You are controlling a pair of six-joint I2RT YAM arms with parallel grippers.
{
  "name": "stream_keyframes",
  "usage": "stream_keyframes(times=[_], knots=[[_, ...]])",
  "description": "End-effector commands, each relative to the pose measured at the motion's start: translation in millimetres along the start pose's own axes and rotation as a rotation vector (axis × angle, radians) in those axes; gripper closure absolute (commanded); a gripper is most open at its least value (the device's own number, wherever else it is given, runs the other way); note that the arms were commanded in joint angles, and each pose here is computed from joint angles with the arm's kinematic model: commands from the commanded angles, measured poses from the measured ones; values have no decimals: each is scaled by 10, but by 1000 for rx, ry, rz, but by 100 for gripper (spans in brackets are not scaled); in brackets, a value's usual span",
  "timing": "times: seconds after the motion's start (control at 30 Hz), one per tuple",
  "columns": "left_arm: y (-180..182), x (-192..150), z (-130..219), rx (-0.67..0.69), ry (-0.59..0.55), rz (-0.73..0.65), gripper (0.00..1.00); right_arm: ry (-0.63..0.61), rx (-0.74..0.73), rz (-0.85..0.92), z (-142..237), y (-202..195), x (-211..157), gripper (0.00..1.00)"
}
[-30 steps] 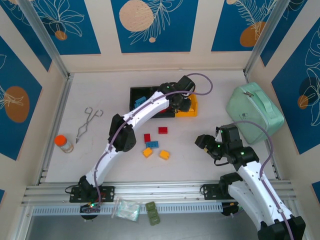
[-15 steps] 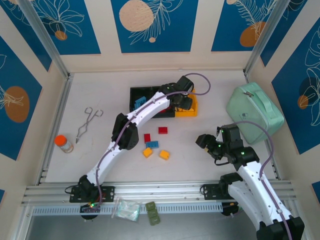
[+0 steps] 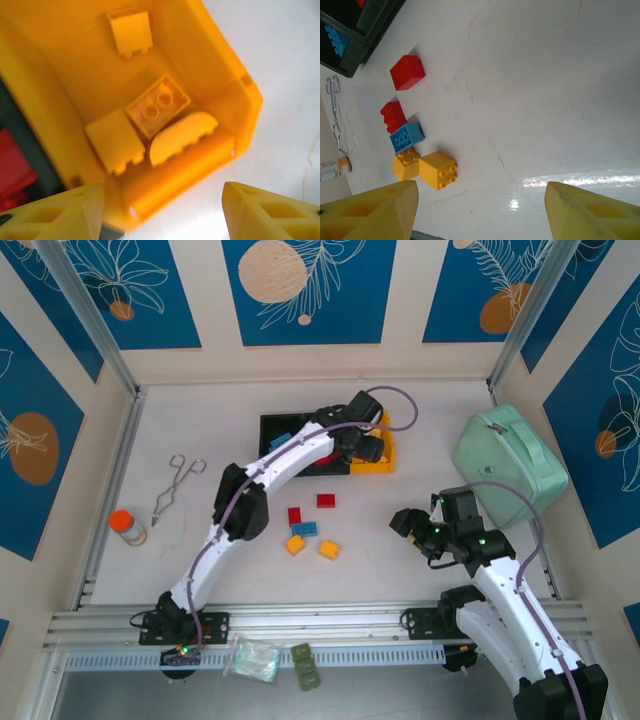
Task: Sort the legos into containers by color
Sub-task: Place the lego in the container, then pick up the lego from the bottom-center of the table.
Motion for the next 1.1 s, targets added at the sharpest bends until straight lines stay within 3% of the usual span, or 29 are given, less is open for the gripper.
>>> stream_keyframes(times=[0.0,0.23,0.43,0.77,1.07], knots=[[-82,111,621,-64,-100,8,37,13,6,42,18,98,-27,33],[-20,-340,1099,-103,-91,27,36,47,-46,129,-73,270,-151,33],[238,-989,1368,-126,-61,132,35,86,-90,191,-235,442,-303,32],[679,-2234,1528,-91,21,362,35,177,-167,246,-610,696,-560,29],[806,-2785,1536,-70,62,456,33,272,-309,267,-1002,788,-819,26]])
Point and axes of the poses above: each hand's point on the last joint's axis, 136 mm out from that joint toward the fingers, its own z axis back along the fingers, its own y axis along the line the jaws close on, x = y × z, the point moved 3 cm from there along z, back along the fingers, and after that the axes turned 7 degrees about -z, right-handed, at the moved point
